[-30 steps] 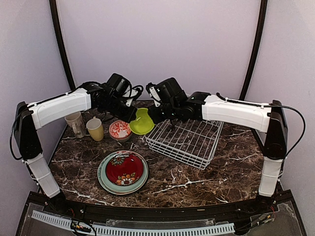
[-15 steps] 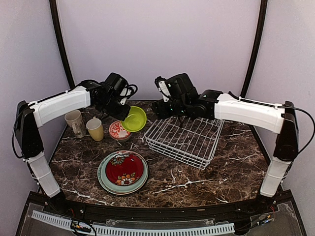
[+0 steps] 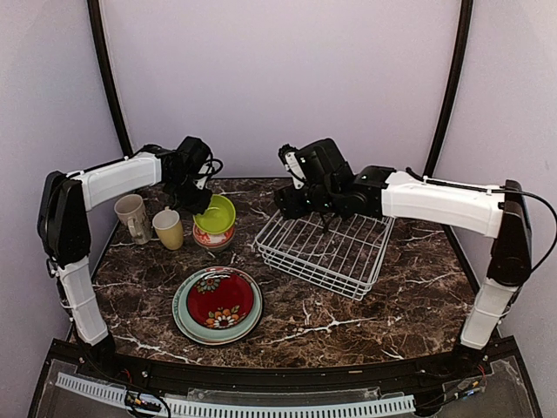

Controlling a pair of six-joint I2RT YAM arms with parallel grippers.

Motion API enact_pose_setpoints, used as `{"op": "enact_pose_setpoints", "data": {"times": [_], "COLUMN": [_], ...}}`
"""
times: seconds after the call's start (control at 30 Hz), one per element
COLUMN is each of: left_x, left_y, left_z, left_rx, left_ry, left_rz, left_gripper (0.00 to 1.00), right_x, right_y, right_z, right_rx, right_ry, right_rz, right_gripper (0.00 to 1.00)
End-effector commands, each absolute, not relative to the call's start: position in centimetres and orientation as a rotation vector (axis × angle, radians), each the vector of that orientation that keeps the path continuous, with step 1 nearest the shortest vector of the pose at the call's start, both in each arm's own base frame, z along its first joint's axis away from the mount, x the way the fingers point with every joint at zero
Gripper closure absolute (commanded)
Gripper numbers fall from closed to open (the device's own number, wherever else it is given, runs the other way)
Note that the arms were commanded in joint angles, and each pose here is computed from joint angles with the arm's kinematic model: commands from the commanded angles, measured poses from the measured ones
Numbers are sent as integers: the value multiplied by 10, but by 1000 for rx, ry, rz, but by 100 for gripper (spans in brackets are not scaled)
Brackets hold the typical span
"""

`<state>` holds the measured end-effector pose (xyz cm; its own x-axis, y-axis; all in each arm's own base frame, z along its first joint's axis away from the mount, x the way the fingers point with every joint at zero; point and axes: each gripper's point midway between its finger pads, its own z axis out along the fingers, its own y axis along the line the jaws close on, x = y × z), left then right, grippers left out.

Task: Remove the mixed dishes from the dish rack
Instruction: Place the bowl in the bowl, then reset both arms

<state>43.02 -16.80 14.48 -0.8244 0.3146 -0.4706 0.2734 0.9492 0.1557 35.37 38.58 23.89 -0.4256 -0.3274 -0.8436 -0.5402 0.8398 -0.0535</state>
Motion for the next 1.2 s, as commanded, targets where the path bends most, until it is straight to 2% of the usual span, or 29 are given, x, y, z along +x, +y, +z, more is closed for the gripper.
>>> {"op": "enact_pose_setpoints", "data": {"times": [0.0, 0.4, 0.6, 0.9, 1.17], "left_x": [434, 435, 436, 433, 413], "left_y": [-163, -160, -157, -164, -179], "left_z": [148, 130, 140, 180, 262], "left_rx": [401, 410, 401, 386, 386], "left_ry": [2612, 2668, 2649, 2527, 2181], "left_rz": [109, 140, 154, 42, -207], "left_gripper": [99, 98, 82, 56, 33], "right_x": [356, 353, 352, 352, 344], "right_y": [376, 365, 356, 323, 263], "right_z": [266, 266, 273, 279, 300], "right_rx": [-582, -564, -550, -497, -377], "right_ry": [1986, 1984, 1971, 1966, 1951], "right_rz": [298, 299, 275, 204, 161], "right_gripper": [26, 25, 24, 19, 10]}}
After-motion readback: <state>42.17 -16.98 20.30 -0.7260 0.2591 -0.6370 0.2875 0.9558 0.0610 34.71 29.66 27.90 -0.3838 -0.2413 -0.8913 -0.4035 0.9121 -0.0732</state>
